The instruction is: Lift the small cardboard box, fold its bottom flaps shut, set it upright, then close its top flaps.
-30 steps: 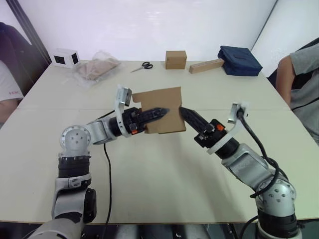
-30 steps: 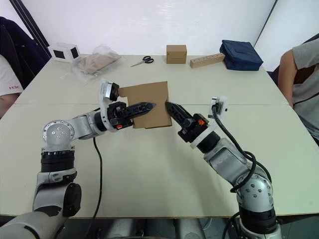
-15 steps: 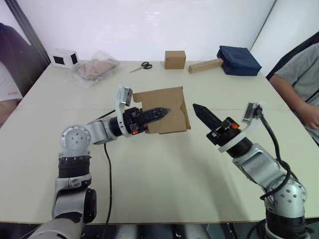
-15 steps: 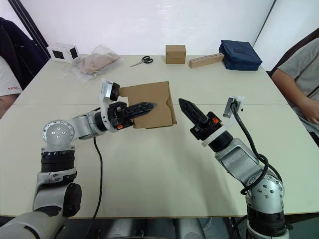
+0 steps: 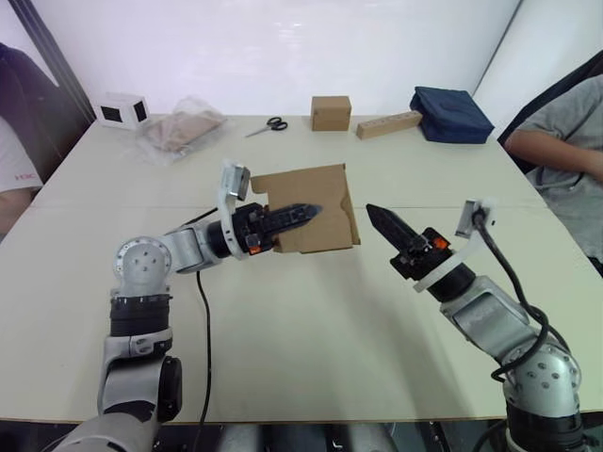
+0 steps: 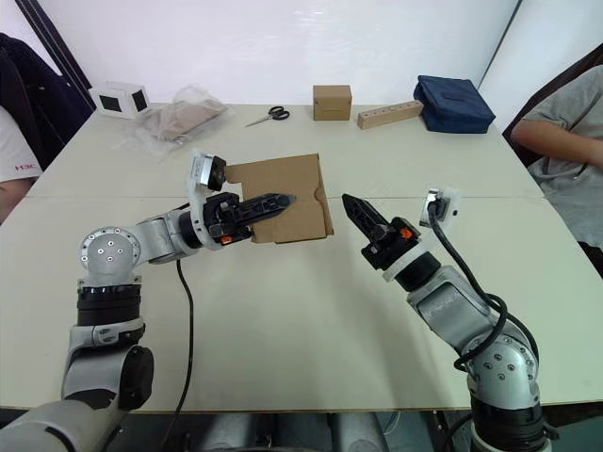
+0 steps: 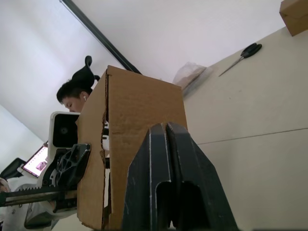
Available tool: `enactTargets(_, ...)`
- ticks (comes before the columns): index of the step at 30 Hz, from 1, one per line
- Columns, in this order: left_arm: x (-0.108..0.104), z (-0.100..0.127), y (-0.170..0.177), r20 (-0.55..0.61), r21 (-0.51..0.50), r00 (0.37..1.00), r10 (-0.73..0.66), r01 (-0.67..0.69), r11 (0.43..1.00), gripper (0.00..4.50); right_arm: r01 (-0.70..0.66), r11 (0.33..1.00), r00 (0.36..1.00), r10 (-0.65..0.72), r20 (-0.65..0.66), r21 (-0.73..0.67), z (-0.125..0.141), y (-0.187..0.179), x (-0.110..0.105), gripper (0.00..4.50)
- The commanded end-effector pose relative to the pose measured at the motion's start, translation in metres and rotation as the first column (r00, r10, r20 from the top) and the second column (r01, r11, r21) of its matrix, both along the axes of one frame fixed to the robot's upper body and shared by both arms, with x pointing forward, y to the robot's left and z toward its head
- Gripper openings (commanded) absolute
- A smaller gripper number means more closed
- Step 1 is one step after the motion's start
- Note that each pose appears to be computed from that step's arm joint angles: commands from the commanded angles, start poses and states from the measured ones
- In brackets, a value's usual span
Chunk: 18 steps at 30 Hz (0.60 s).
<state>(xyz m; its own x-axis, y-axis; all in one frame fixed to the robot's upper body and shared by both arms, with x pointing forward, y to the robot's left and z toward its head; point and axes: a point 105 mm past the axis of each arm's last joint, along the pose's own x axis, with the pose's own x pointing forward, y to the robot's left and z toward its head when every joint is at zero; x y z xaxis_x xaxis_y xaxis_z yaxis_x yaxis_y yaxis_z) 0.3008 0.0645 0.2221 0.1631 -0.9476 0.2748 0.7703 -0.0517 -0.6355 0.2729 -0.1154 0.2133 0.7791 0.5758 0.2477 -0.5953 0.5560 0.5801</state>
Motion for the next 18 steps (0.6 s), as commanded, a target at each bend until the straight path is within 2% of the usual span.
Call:
enactTargets(1,-0.003,0.011,0.0,0.043,-0.026,0.999,-0.013,0.014,1.0,0.0,-0.031,0.999,0.998,0.034,0.061,-0.042,0.01,0.009,-0.007,0.02)
enactTargets(18,-0.003,0.009,0.0,0.04,-0.019,0.999,-0.01,0.01,1.0,0.0,-0.06,0.997,0.989,0.066,0.129,-0.045,0.03,0.015,-0.016,0.02)
